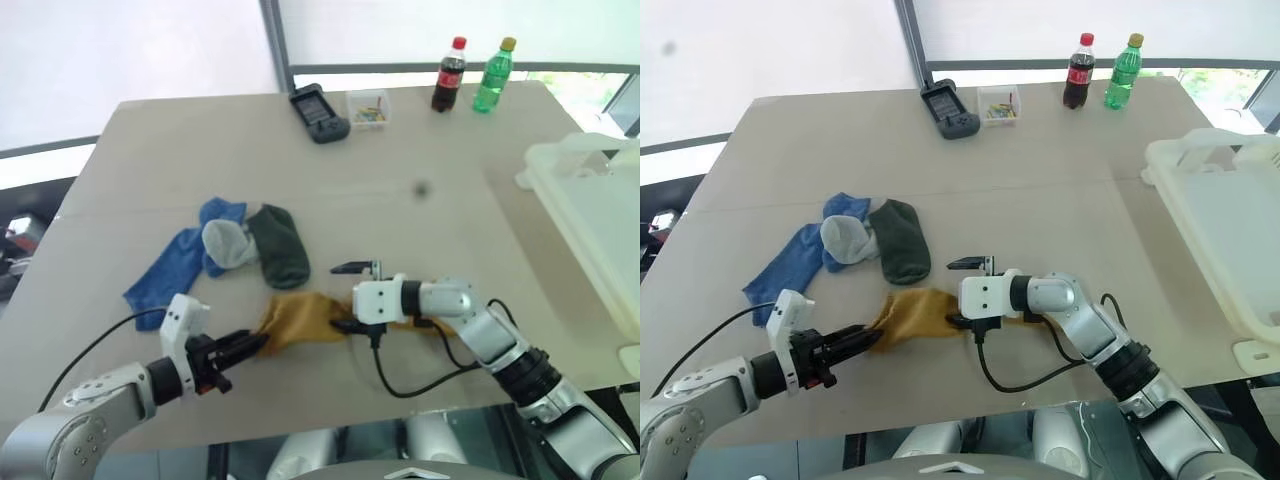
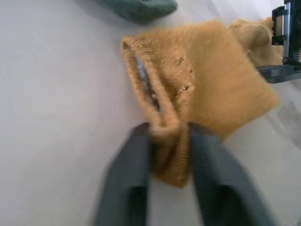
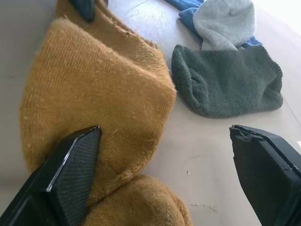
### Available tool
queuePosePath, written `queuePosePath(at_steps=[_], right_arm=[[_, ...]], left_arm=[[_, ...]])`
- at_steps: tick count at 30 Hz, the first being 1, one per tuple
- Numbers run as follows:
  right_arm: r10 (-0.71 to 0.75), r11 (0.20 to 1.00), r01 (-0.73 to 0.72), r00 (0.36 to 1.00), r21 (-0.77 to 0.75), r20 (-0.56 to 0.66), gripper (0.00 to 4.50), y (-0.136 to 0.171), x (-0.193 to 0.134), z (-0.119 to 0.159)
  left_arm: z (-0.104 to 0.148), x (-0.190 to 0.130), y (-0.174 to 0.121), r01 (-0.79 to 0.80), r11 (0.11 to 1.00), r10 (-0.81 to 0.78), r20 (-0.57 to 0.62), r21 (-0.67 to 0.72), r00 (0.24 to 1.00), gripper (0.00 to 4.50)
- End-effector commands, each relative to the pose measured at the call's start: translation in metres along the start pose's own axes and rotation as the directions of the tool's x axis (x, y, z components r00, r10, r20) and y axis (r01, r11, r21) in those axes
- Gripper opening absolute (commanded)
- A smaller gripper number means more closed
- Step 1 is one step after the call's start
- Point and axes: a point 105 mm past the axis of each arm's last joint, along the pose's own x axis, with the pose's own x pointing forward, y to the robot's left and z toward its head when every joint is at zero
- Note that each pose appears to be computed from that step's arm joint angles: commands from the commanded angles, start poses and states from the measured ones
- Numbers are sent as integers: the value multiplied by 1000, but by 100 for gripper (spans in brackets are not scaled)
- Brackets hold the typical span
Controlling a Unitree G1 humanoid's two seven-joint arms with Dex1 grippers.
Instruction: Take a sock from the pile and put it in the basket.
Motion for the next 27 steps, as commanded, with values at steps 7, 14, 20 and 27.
queuePosePath(at_steps=[7, 14, 20, 27], right_arm=[[-4, 1000, 4, 999, 11, 46, 450, -4, 13, 6], [14, 999, -4, 983, -53, 182, 450, -27, 54, 44], [-63, 998, 64, 973, 2, 222, 450, -42, 39, 48], [-87, 996, 92, 963, -10, 254, 450, -46, 35, 63]], left_arm=[[50, -31, -38, 302, 921, -237, 261, -248, 936, 20], [81, -45, -58, 382, 882, -282, 341, -277, 897, 20], [102, -17, -73, 396, 891, -317, 320, -221, 893, 20], [100, -3, -75, 401, 880, -328, 286, -255, 900, 20]])
